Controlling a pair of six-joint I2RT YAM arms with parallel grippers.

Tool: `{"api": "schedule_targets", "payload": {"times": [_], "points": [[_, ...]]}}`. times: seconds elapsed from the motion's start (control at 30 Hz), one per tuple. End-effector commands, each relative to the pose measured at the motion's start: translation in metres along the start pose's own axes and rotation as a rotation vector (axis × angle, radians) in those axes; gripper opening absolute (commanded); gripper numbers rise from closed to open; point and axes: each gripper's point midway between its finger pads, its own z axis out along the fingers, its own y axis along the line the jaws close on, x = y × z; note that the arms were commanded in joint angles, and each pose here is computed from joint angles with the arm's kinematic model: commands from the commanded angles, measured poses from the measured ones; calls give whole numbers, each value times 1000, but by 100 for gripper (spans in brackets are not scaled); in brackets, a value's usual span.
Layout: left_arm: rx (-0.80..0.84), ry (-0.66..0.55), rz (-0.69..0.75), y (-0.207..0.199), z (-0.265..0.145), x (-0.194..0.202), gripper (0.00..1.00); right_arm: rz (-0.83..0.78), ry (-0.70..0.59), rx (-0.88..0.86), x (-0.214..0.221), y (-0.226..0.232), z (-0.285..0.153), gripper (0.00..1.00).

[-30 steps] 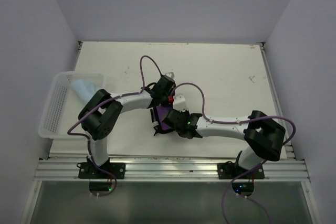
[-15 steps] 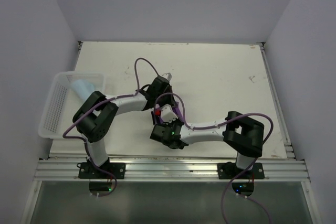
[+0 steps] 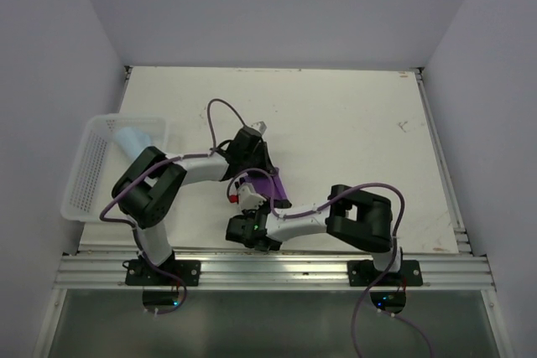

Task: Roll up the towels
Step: Roll the towel

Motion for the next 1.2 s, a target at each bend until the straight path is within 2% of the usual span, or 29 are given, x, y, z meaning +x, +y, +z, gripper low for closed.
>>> {"api": "schedule_targets", "payload": {"times": [0.0,0.37,0.63,0.97,1.17], "points": [[16,-169,-1,-4,-9,-42,0,-178,-15,27,-1,2,-11,0],[-33,-137,-26,23,-7,-17,0,-354,-42,45,-3,34,-20,0],[-98,-140,-18,42,-8,-11,0,-386,-21,28,4,46,-16,0],[-157,-135,-21,65,-5,4,0,-305,-35,2,-5,45,-21,0],[-169,-122,-28,73,-1,12,0,-180,-62,-63,-15,38,-31,7]]}}
